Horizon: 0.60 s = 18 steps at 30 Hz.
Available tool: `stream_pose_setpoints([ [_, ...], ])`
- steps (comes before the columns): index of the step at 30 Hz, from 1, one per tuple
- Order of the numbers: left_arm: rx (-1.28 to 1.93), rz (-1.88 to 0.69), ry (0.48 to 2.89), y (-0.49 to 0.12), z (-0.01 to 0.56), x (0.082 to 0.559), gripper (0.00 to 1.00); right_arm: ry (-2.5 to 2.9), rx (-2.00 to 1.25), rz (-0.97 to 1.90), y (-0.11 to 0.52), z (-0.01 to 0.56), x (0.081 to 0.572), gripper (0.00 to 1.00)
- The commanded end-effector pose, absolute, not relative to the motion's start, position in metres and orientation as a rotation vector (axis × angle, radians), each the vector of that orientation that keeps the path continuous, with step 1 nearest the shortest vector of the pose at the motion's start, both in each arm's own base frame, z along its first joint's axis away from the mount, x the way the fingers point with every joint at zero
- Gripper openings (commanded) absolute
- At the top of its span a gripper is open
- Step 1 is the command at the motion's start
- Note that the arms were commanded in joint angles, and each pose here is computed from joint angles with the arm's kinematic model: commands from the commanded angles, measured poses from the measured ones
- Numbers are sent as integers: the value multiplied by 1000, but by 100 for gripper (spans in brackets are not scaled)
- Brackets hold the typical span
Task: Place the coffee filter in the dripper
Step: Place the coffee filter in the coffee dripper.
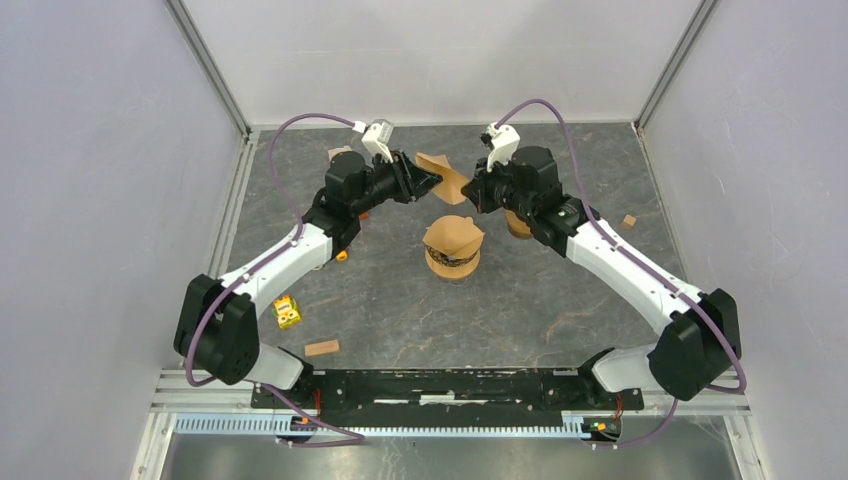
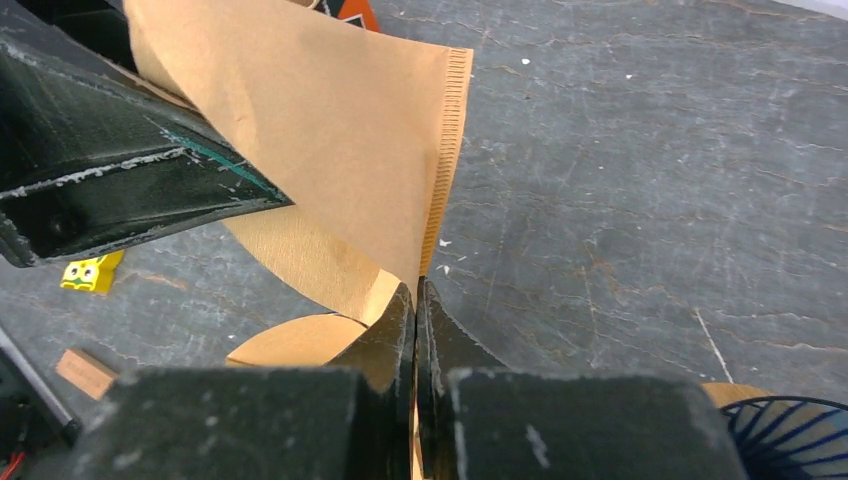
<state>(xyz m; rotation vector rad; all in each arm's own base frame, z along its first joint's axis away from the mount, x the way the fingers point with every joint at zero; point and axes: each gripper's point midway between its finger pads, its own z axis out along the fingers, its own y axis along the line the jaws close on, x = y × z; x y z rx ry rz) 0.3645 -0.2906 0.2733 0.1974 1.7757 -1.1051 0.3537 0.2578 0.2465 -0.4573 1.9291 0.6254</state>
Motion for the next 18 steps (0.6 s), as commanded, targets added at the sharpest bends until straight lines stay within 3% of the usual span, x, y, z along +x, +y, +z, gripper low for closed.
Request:
stream_pose_setpoints([
  [1, 273, -997, 1695, -280, 302, 367, 45, 1819, -456, 562, 251, 288, 361, 0],
  [7, 386, -907, 1668, -272, 312, 360, 63, 1805, -471, 530, 247, 290, 362, 0],
  [18, 806, -559, 1534, -250, 349, 344, 80, 1794, -536, 494, 250, 289, 358, 0],
])
